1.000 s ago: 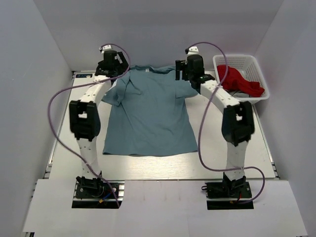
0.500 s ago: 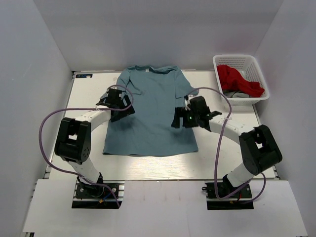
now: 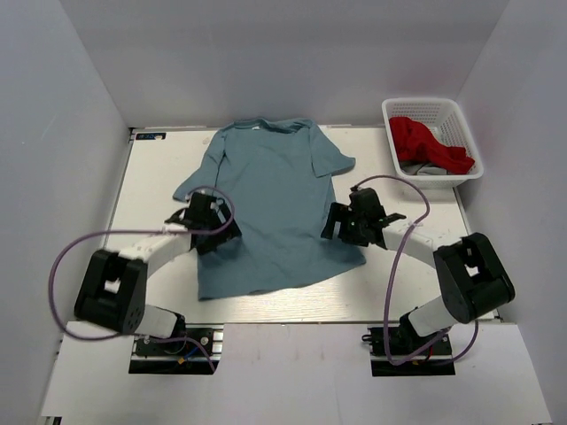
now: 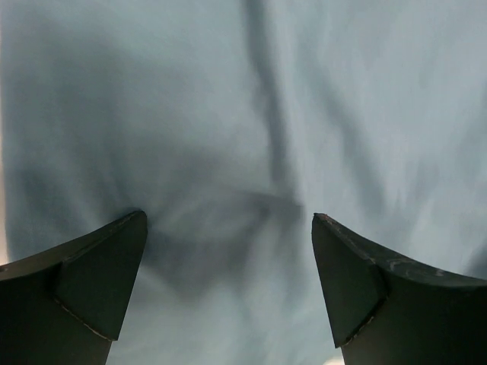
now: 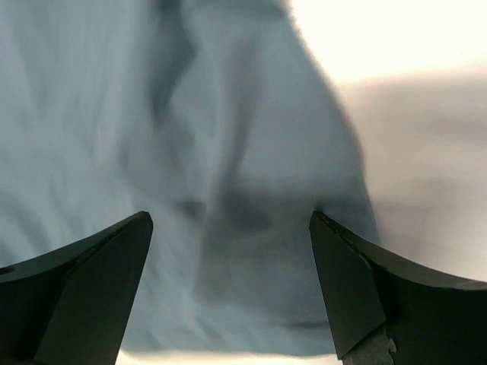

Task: Fold and stack the t-shirts
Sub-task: Flatten out the tshirt

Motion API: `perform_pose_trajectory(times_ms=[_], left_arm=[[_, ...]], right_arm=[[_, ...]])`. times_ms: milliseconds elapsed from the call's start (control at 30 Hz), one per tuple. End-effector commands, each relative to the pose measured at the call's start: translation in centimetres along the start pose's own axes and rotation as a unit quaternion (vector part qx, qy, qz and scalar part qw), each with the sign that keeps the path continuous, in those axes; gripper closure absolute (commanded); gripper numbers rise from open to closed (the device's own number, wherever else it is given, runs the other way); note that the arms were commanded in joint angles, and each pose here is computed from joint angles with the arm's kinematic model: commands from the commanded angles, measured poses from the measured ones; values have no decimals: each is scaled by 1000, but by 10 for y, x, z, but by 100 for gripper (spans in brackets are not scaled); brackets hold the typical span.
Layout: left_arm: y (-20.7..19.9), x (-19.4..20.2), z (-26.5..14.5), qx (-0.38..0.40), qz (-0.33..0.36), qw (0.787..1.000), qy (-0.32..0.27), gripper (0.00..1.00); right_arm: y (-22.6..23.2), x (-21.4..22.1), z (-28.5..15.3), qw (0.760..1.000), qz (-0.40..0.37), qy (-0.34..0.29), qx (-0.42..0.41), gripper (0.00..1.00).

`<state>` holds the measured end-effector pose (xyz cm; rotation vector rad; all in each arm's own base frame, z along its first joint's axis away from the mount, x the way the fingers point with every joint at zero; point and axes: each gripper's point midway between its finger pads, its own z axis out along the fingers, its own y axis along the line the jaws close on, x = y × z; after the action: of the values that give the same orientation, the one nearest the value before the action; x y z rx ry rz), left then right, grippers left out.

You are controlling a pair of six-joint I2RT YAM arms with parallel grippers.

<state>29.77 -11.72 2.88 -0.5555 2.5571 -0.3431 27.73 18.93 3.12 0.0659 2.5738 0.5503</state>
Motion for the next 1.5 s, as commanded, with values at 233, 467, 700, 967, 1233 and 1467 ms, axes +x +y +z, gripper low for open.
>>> perform_pose_trajectory(times_ms=[233, 467, 700, 967, 1233, 1467], left_arm=[[-65, 177, -110, 335, 96, 903, 252, 0], [-167, 163, -149, 447, 289, 820, 209, 0], [-174, 3, -92, 157, 261, 949, -86, 0], [-155, -123, 11, -21, 191, 974, -121, 0], [-75, -203, 80, -153, 128, 972, -122, 0], [-1, -187, 94, -193, 68, 976, -71, 0]], right_arm=[[-31, -150, 56, 993, 68, -89, 48, 10], [8, -235, 4, 979, -62, -194, 30, 10], [34, -151, -64, 981, -82, -173, -10, 10], [64, -14, -44, 989, -95, -34, -104, 10], [40, 27, -4, 996, -70, 30, -55, 10], [-18, 11, 29, 998, 17, 60, 33, 10]])
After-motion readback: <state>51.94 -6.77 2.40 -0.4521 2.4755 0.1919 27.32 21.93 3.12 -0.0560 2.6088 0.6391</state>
